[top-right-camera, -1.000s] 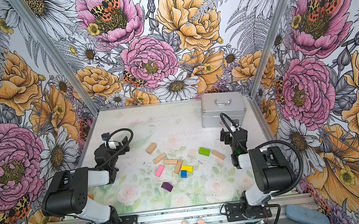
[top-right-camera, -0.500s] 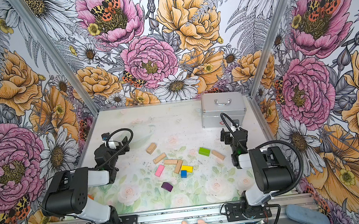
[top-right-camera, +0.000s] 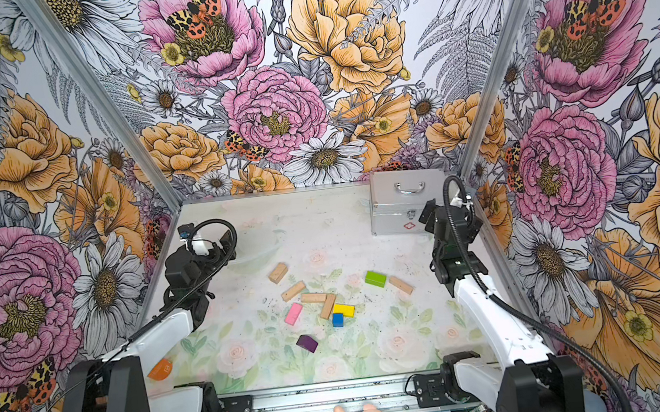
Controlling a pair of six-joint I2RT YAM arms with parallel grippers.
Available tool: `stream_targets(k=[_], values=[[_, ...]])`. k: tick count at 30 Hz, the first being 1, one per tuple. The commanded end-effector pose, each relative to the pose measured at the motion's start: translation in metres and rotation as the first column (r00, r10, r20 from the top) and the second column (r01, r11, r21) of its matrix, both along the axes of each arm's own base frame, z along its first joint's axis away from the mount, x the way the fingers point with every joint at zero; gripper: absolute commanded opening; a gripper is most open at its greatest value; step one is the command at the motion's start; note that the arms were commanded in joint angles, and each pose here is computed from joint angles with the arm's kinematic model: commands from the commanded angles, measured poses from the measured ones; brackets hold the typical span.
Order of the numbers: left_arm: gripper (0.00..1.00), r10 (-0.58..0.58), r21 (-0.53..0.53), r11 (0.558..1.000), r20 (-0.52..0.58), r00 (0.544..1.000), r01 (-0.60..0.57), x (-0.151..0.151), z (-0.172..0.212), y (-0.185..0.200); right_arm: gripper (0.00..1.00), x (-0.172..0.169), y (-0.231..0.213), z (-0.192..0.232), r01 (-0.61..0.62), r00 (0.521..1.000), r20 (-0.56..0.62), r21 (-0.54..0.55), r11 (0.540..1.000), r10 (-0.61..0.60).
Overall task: Build the wood block tower
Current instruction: 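Reach the right gripper to the green block while the left arm advances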
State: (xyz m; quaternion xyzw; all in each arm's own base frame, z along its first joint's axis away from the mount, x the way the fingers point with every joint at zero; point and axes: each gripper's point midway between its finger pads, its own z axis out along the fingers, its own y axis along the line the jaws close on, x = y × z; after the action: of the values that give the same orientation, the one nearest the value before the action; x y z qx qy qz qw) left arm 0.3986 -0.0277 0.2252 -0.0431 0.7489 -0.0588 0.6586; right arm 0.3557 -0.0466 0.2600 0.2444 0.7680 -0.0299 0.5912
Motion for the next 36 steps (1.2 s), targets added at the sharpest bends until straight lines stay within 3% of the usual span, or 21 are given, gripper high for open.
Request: stream_targets(k=[1, 7, 11, 16, 20, 27, 36], values=[[0.98, -0.020, -0.054, 0.998, -0.047, 0.999, 0.017, -0.016, 0.001, -0.029, 1.00, -0.026, 0.029, -0.049, -0.062, 0.977, -0.185, 0.208, 0.976, 0.101], [0.99, -0.121, 0.035, 0.992, -0.105, 0.987, 0.125, -0.063, 0.003, -0.096, 0.90, -0.057, 0.058, -0.071, -0.017, 0.897, -0.427, 0.222, 0.975, 0.112], [0.99, -0.120, -0.051, 0.992, -0.136, 0.983, 0.115, -0.094, -0.007, -0.106, 0.89, -0.069, 0.091, -0.081, -0.069, 0.871, -0.458, 0.244, 0.967, 0.178], [0.99, -0.211, -0.096, 0.975, -0.121, 0.970, 0.200, -0.124, -0.016, -0.126, 0.88, -0.070, 0.133, -0.105, -0.136, 0.803, -0.537, 0.256, 0.957, 0.258], [0.99, -0.258, -0.057, 0.966, -0.121, 0.959, 0.253, -0.139, -0.017, -0.142, 0.88, -0.069, 0.161, -0.129, -0.179, 0.734, -0.612, 0.244, 0.953, 0.295], [0.99, -0.350, 0.016, 0.934, -0.140, 0.926, 0.356, -0.161, -0.017, -0.168, 0.88, -0.064, 0.181, -0.154, -0.200, 0.664, -0.683, 0.231, 0.952, 0.305], [0.99, -0.496, 0.081, 0.852, -0.194, 0.846, 0.518, -0.184, -0.024, -0.211, 0.89, -0.053, 0.205, -0.185, -0.226, 0.582, -0.731, 0.275, 0.935, 0.356]])
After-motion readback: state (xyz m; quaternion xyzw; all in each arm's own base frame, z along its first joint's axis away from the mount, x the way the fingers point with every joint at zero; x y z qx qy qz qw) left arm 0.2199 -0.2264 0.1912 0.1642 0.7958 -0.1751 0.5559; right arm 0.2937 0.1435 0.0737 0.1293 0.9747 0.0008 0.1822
